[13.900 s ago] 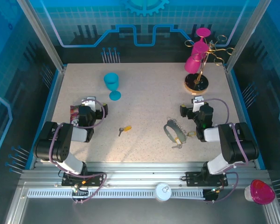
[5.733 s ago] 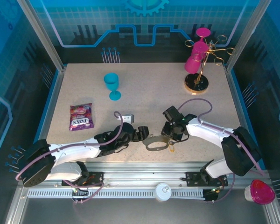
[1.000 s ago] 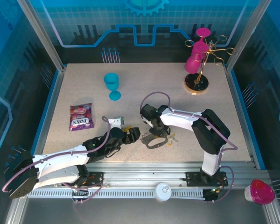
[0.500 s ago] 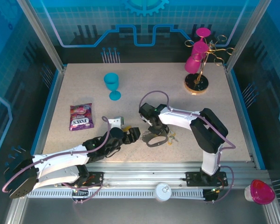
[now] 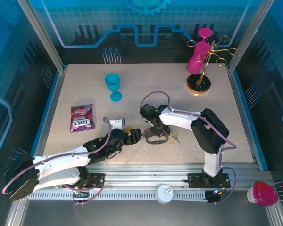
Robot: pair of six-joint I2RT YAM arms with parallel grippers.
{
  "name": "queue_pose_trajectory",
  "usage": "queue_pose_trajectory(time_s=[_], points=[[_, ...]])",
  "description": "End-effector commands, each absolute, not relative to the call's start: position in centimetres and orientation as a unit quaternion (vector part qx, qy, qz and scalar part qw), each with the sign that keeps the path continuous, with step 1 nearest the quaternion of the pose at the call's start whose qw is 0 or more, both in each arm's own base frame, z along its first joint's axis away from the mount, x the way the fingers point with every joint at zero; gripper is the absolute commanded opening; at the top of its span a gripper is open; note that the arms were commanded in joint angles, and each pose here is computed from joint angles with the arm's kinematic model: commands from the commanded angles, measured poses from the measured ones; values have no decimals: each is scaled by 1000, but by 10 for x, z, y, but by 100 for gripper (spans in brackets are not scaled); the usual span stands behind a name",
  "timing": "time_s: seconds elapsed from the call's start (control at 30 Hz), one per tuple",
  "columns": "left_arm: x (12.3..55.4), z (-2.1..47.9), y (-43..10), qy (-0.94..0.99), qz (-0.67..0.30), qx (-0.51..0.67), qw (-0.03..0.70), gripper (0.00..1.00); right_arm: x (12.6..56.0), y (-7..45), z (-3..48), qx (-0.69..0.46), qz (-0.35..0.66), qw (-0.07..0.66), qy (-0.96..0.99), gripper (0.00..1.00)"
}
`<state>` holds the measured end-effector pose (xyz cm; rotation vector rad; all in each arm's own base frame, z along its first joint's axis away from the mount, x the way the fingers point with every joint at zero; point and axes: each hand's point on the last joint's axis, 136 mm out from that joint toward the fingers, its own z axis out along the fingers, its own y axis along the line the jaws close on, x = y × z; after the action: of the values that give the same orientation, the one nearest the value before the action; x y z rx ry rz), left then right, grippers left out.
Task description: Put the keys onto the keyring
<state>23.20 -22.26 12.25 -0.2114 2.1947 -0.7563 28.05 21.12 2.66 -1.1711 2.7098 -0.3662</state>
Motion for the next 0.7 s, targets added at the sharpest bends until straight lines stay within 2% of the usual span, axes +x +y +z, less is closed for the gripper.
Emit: queue_pose_trajectory(time_s=[0.0,0.2,0.43,0.57,0.67], points=[[232,124,-221,865,-295,-85,397,89,273,223,45,-386,-82,95,914,5],[233,125,-221,865,-291,-79,402,89,264,235,72,-368,-1,124,921,0],[239,135,-222,860,-271,-38,430,89,258,241,110,-340,96,174,919,0],[242,151,-228,849,-252,33,464,90,256,247,128,-333,145,199,910,0],[240,169,-240,825,-246,136,490,90,254,249,137,-338,166,210,902,0]])
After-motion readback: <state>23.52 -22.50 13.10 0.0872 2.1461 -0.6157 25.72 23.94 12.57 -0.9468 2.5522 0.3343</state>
